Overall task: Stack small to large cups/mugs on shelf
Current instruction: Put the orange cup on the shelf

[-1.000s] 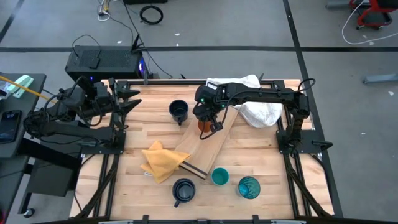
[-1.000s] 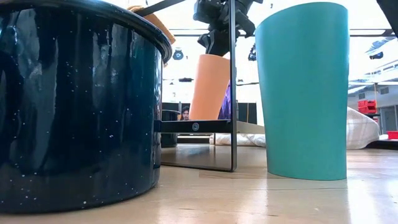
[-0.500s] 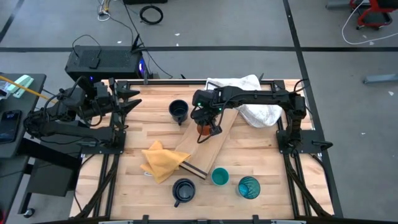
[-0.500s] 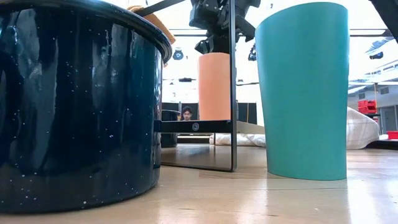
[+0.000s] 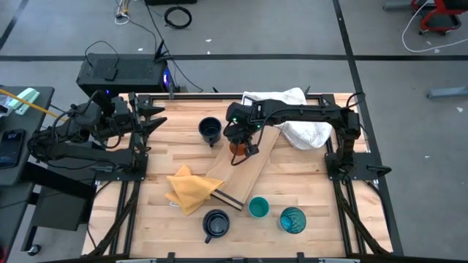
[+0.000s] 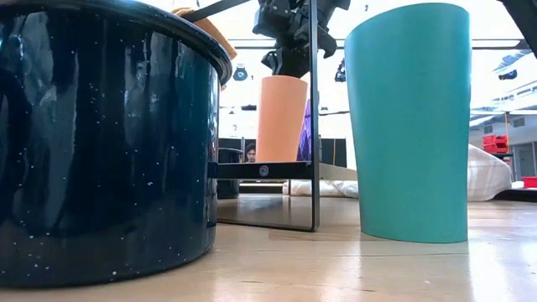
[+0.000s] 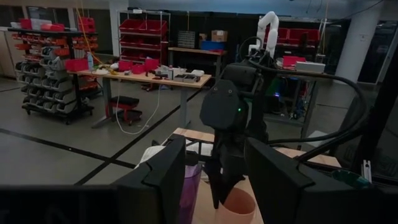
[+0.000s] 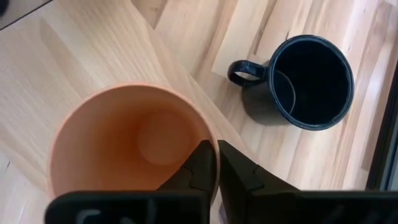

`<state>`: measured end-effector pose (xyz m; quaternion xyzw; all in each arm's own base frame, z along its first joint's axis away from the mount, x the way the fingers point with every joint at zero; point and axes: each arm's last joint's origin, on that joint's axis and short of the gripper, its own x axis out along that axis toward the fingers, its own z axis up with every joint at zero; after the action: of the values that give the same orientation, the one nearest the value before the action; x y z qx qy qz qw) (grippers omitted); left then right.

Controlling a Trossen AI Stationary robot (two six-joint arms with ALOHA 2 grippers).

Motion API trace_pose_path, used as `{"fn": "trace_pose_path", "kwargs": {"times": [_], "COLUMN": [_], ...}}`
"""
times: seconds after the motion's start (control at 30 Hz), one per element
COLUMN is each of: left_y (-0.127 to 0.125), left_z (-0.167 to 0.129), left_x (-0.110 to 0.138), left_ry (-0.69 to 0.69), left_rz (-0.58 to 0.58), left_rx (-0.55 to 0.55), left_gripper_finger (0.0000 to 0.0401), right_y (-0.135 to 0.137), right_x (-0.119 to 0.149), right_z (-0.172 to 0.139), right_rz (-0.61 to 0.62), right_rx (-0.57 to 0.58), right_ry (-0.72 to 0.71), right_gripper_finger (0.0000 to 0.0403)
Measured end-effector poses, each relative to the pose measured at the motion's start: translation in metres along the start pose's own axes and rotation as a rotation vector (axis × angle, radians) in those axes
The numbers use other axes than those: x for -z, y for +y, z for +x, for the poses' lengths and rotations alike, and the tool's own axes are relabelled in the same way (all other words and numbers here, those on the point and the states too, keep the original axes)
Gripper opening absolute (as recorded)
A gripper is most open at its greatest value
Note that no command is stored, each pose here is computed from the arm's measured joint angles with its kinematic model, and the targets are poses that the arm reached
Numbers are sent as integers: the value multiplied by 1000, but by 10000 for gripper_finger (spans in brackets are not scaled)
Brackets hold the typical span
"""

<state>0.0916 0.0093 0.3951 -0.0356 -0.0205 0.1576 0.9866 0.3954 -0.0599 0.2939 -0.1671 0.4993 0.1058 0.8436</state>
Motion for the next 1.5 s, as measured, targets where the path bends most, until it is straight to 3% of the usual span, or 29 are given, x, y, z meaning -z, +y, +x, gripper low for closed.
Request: {"fn": "trace_pose_path", "kwargs": {"times": [0.33, 0.73, 1.5], "left_y": [0, 0, 0], "left_z": [0, 0, 0], "left_x": [0, 0, 0], "left_ry": [-1, -1, -1], "left_rz": [-1, -1, -1], "left_rx": [0, 0, 0], "left_gripper_finger": [172, 172, 172], "right_y": [-1, -2, -6], "right_x": [1, 1, 0], "right_z": [0, -1, -1], "right_rz": [15, 36, 56], "right_rx": [1, 6, 27], "right_ry": [3, 1, -19], "right_gripper_finger": [33, 70, 76]}}
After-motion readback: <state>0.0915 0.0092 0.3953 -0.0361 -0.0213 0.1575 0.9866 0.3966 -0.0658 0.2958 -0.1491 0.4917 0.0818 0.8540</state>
